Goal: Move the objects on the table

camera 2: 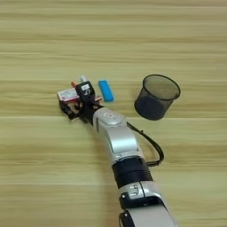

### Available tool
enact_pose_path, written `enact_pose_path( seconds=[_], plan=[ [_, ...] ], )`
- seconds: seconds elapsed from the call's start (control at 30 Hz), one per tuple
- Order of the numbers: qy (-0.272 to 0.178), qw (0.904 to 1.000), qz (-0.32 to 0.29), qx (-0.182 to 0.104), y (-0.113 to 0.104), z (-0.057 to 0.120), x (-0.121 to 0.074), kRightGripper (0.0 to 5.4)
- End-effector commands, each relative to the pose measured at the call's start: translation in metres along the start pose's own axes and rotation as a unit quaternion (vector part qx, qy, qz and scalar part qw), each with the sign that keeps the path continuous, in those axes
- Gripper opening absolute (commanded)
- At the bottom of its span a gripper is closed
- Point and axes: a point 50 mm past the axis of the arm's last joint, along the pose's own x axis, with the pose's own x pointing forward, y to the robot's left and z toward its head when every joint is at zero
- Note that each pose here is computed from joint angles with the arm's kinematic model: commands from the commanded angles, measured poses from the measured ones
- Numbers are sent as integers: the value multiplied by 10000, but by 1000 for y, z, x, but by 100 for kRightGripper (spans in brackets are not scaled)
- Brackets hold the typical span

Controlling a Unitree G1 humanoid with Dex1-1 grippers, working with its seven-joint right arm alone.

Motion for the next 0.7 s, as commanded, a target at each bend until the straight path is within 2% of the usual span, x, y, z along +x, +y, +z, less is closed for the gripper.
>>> enact_pose_path(
  seconds=[0.03,0.4,0.7],
  plan=[
    [-861,9951,-320,-374,-15,48,1,402],
    [-943,9919,-817,-220,-35,53,1,402],
    [-803,9882,-1293,-143,-51,51,1,402]
  ],
)
